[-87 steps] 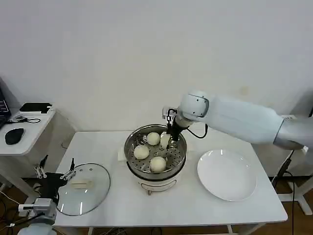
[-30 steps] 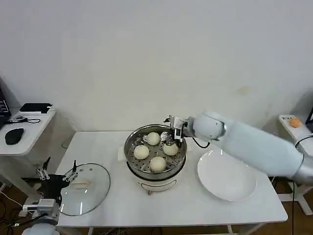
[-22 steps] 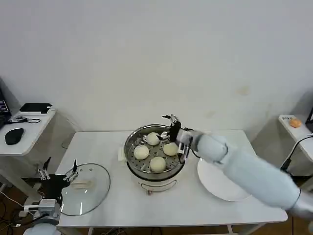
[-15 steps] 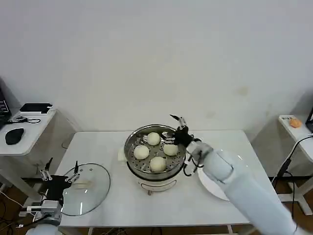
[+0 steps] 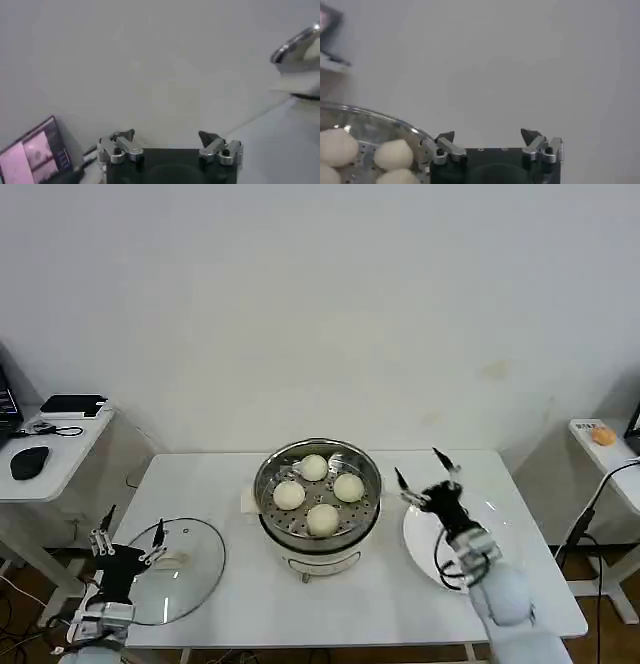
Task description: Take steamed baozi put them in steamer then cover it.
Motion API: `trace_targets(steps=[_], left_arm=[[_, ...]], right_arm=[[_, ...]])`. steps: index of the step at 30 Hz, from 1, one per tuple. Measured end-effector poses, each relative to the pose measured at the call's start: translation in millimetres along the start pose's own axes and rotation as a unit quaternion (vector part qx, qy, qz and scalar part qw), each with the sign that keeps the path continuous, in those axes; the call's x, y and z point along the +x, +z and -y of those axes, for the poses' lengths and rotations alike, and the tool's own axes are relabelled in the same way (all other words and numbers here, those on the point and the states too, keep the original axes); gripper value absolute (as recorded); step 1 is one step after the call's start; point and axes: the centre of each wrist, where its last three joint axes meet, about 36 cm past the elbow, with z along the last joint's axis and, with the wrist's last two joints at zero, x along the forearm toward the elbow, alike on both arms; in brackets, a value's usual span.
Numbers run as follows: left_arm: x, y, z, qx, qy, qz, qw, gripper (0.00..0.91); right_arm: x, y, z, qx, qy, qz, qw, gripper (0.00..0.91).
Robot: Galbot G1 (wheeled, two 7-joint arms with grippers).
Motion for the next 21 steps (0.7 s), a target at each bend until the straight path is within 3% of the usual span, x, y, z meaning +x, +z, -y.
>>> trace_targets(steps=[5,12,21], left_arm=[[4.3,16.3,-2.8,-0.109,0.021,-0.002,0.994,0.907],[9.7,37.3,-3.3,-0.245,0.055,-0.004,0.968,0.907],[14.6,54.9,11.1,-0.344,0.096,-0.004,0.934,0.907]], right_arm=[[37.0,11.6,4.0,-0.029,0.028,-0.031,0.999,0.907],[69.5,18.6,2.7,-0.052,0.049,-0.057,0.996,0.907],[95.2,24.5,3.7,-0.068,0.07,-0.077,0.992,0.907]])
